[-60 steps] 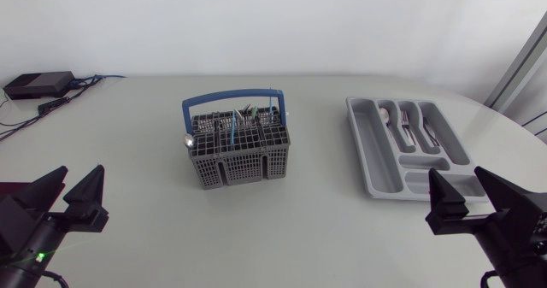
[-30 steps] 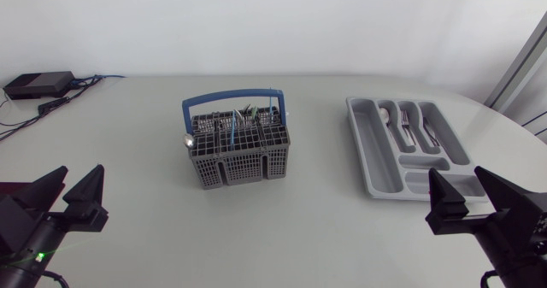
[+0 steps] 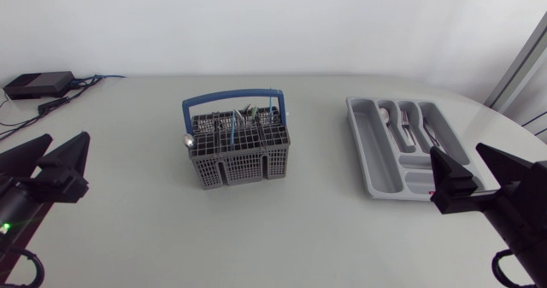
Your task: Unload the cutlery basket into the drawer organizer.
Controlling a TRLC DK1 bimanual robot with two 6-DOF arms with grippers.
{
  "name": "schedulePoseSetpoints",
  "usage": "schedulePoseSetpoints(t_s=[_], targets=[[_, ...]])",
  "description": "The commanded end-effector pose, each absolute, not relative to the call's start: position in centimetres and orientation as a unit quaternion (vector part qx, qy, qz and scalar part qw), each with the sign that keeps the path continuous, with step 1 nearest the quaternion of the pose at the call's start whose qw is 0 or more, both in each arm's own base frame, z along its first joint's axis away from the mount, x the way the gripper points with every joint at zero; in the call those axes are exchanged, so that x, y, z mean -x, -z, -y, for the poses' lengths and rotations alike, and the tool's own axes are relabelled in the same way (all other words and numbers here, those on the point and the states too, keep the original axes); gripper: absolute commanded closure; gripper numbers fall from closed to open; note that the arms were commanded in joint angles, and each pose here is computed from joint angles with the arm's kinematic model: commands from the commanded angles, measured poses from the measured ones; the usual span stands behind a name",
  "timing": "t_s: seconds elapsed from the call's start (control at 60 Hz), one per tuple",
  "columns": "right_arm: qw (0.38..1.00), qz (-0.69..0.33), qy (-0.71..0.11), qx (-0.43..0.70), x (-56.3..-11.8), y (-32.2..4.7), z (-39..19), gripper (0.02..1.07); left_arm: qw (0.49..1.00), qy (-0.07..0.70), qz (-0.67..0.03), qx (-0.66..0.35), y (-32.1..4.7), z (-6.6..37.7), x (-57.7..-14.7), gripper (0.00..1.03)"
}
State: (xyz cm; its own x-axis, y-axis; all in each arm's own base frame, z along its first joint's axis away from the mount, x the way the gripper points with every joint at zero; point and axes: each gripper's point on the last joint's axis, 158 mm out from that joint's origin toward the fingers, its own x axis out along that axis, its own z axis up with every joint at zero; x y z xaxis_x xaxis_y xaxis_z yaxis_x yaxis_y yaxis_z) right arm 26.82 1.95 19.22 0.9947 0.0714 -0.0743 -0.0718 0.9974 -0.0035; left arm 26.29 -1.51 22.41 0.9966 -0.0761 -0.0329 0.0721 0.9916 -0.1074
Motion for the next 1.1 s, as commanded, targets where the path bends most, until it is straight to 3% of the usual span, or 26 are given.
schedulePoseSetpoints(t_s=[0.0,0.183,0.317,0.4,0.583,0.717,0.817,0.933,1.083], targets=[[0.998,-0.046,-0.049,0.001,-27.6,-19.9,-2.7,0.07,0.996,0.047,-0.041,0.066,-23.3,2.1,-27.5,0.05],[0.992,-0.109,-0.064,-0.006,-29.4,-18.3,-4.0,0.07,0.991,0.042,-0.127,0.011,-23.2,3.0,-30.8,0.08],[0.983,-0.172,-0.063,-0.001,-30.2,-17.0,-4.1,0.07,0.964,0.05,-0.256,-0.055,-20.3,3.3,-33.8,0.12],[0.974,-0.216,-0.064,0.006,-30.3,-15.9,-4.3,0.07,0.93,0.109,-0.338,-0.09,-17.9,5.4,-34.5,0.11],[0.958,-0.266,-0.094,0.04,-30.1,-14.7,-5.5,0.07,0.878,0.196,-0.434,-0.054,-14.9,8.4,-35.4,0.12],[0.949,-0.277,-0.139,0.066,-29.6,-14.7,-7.2,0.07,0.854,0.231,-0.465,-0.018,-13.8,9.4,-36.4,0.13],[0.927,-0.307,-0.184,0.109,-29.2,-13.6,-8.7,0.07,0.837,0.258,-0.483,0.004,-13.2,10.2,-36.9,0.21],[0.912,-0.327,-0.225,0.104,-29.1,-12.9,-10.3,0.07,0.827,0.267,-0.495,0.016,-12.5,10.3,-37.6,0.23],[0.901,-0.339,-0.248,0.11,-29.6,-12.7,-12.0,0.07,0.812,0.289,-0.505,0.042,-11.7,10.7,-38.2,0.38]])
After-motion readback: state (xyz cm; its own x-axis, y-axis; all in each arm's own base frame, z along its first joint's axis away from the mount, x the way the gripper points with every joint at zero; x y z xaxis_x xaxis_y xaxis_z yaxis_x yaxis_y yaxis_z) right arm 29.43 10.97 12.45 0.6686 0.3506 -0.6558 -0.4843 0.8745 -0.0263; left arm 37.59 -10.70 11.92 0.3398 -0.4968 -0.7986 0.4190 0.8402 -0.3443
